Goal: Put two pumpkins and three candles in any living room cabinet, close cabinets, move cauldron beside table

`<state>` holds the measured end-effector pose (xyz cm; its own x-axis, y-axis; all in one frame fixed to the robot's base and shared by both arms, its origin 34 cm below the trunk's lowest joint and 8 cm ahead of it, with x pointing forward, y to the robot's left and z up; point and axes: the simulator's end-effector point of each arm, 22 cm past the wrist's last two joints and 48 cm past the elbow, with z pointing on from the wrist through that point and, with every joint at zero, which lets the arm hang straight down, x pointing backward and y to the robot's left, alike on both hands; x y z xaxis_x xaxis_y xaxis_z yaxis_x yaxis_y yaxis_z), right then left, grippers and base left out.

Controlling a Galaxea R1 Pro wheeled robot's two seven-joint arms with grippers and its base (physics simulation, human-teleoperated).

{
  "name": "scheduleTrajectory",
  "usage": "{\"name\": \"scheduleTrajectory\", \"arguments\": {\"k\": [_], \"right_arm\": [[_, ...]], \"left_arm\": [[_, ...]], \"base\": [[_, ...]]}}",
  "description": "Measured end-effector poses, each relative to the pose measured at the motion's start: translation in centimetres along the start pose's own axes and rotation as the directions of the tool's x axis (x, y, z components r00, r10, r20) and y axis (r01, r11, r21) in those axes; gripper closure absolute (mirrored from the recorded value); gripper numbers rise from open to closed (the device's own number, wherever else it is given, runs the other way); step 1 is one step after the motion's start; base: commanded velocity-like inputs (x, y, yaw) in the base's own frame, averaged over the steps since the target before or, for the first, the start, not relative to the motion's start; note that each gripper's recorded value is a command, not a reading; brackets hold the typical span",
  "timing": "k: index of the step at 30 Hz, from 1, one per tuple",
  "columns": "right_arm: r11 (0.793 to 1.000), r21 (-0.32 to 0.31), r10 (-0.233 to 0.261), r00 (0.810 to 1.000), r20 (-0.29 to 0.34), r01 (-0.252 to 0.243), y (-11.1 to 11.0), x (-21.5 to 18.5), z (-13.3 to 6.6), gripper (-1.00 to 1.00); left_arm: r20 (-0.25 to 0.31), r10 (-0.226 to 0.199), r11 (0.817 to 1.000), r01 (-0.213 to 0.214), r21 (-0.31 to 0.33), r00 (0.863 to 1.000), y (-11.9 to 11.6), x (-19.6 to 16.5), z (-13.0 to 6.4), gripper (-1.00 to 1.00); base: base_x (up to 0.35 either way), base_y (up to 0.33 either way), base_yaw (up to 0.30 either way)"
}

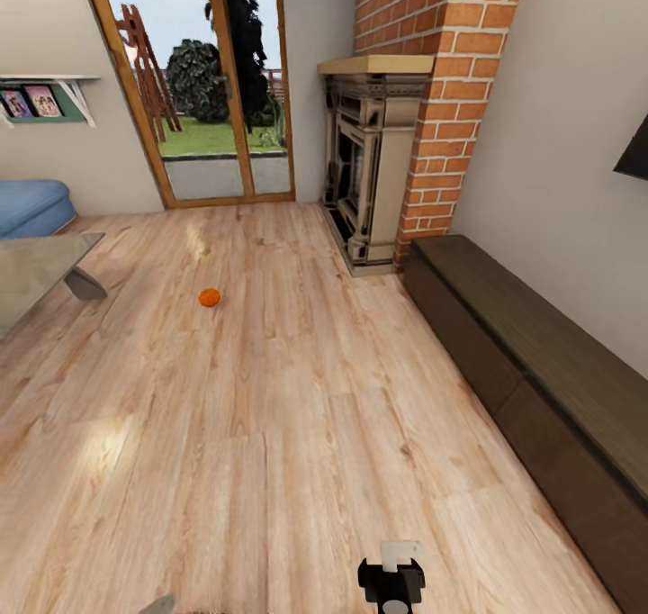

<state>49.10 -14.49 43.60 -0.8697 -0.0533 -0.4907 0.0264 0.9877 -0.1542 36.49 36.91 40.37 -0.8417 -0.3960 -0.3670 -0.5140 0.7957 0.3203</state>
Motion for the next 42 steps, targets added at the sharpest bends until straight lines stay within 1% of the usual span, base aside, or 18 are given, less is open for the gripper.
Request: {"name": "scheduleTrajectory", "arguments": {"k": [14,29,42], "right_arm": [[1.000,0.001,0.002,1.000,0.015,-0.002,-0.1,-0.8,-0.2,-1.00],[1.000,0.002,0.003,1.000,0.031,-0.003,-0.2,-1.5,-0.5,-1.00],[1.000,0.002,0.002,0.999,0.032,-0.002,-0.2,-1.6,-0.5,-1.00]], "left_arm": [[0.013,-0.008,1.000,0.007,0.006,1.000,-0.2,-0.6,-0.2,-1.00],[0.031,-0.019,1.000,0.018,0.016,0.999,-0.6,-1.3,-0.6,-1.00],[0.032,-0.020,1.000,0.019,0.018,0.999,-0.7,-1.4,-0.6,-1.00]], "base": [[-0.112,0.000,0.234],[-0.008,0.000,0.235],[-0.038,0.005,0.255]]}}
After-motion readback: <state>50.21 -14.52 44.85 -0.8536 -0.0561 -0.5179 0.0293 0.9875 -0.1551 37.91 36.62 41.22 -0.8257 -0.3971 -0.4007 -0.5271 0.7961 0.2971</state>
